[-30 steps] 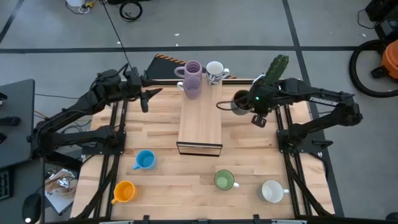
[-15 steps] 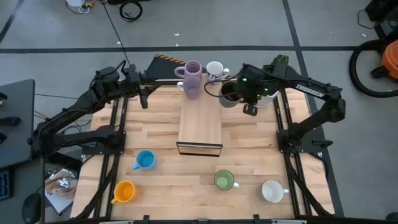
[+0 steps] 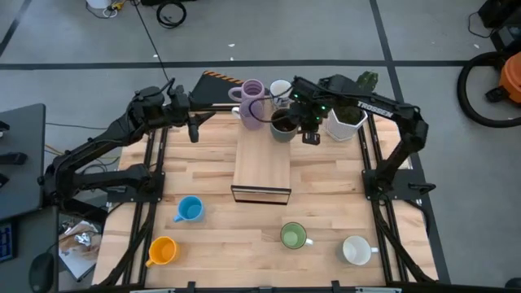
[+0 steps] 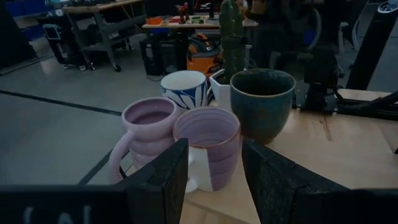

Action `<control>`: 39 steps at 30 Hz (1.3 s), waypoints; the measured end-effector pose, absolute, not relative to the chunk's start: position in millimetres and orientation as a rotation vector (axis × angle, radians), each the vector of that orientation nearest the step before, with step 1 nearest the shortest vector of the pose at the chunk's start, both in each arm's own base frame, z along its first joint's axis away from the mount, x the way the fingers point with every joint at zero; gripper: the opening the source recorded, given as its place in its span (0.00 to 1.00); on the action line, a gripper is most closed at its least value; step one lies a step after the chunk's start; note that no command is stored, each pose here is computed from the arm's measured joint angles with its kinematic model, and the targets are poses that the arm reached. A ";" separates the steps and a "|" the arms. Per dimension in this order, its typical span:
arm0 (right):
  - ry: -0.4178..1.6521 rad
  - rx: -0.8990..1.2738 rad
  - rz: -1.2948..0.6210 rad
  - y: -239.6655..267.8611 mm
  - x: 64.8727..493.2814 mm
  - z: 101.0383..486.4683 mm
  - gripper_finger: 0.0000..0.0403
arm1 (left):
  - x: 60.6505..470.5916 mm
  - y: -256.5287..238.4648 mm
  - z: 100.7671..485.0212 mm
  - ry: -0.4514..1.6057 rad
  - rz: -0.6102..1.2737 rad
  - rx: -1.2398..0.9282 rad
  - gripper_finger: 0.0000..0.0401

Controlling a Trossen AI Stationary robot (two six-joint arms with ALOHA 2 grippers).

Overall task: Place coffee mugs
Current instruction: Put the blue patterned mug on the shelf

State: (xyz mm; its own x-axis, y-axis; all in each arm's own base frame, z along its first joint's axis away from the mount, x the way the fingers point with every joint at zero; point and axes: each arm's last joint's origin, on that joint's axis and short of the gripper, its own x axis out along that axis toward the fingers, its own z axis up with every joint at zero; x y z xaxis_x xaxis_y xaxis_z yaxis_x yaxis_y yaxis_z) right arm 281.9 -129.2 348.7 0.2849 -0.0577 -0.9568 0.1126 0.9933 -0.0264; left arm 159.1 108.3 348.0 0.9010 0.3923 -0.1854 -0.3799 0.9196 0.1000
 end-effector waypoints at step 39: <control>1.202 0.040 -0.186 -163.7 291.3 344.2 0.25 | 159.3 105.6 343.6 0.237 0.318 0.031 0.39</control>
State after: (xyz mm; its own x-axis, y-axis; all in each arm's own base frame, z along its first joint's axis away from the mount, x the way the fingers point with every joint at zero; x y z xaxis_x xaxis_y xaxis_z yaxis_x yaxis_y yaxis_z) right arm 291.3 -163.7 344.2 0.3472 -0.1219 -0.9298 0.1647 0.9840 -0.0675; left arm 159.3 105.6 343.6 0.9223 0.3135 -0.2262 -0.3062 0.9496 0.0674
